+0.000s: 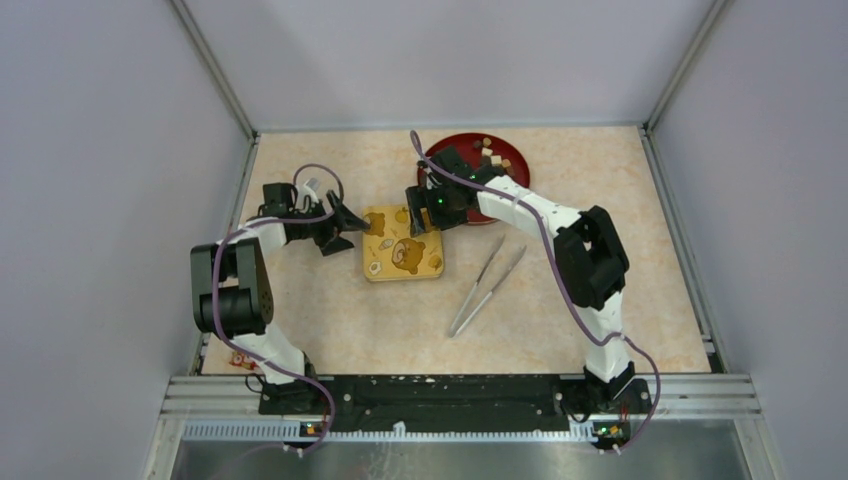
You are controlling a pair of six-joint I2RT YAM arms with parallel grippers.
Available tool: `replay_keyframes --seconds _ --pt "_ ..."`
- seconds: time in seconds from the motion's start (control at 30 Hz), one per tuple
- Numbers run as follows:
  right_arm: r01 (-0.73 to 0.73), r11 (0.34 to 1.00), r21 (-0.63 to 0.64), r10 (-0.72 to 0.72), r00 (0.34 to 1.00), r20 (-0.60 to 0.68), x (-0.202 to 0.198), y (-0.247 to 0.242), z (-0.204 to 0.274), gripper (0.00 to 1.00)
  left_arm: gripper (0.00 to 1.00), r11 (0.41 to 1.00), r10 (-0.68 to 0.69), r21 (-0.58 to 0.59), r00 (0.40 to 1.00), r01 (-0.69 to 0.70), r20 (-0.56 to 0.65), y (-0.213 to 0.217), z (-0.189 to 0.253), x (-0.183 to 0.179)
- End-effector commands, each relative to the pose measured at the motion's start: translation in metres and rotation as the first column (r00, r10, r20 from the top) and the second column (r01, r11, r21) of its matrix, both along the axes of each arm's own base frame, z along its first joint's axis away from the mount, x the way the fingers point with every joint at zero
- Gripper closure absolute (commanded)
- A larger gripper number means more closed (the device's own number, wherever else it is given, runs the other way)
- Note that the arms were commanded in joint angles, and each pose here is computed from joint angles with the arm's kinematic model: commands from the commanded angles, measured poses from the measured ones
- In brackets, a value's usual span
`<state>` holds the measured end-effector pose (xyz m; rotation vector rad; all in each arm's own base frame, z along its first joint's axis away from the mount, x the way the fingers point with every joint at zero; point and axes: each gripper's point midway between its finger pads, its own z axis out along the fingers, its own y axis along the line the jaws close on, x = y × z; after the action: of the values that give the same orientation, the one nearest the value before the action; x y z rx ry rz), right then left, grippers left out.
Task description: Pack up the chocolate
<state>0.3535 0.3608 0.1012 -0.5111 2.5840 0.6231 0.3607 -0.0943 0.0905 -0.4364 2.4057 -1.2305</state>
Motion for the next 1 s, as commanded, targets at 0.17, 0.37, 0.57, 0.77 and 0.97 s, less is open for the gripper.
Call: replay_keyframes --seconds 0.17,0.37,0.57,0.77,0.97 --pt "0.002 0.999 0.036 -0.004 0.999 0.047 0.006 0.011 0.015 0.23 0.3 1.0 0.003 0.028 0.999 -0.005 0.054 0.005 0.011 0.016" --pt "0.007 0.999 0.041 -0.009 0.999 0.052 0.009 0.013 0.016 0.24 0.4 1.0 0.004 0.022 0.998 -0.005 0.067 0.005 0.017 0.025" --pt "0.011 0.999 0.038 -0.014 0.998 0.062 0.015 0.014 0.017 0.31 0.4 1.0 -0.002 0.009 0.998 0.002 0.065 0.002 0.016 0.029" --pt "0.039 0.999 0.023 -0.041 0.996 0.075 0.025 0.007 0.014 0.46 0.49 1.0 -0.016 0.007 0.998 0.016 0.062 -0.003 0.015 0.033" --pt "0.053 0.999 0.005 -0.054 0.996 0.075 0.032 0.002 0.008 0.53 0.6 1.0 -0.025 0.004 0.998 0.025 0.064 -0.007 0.015 0.036"
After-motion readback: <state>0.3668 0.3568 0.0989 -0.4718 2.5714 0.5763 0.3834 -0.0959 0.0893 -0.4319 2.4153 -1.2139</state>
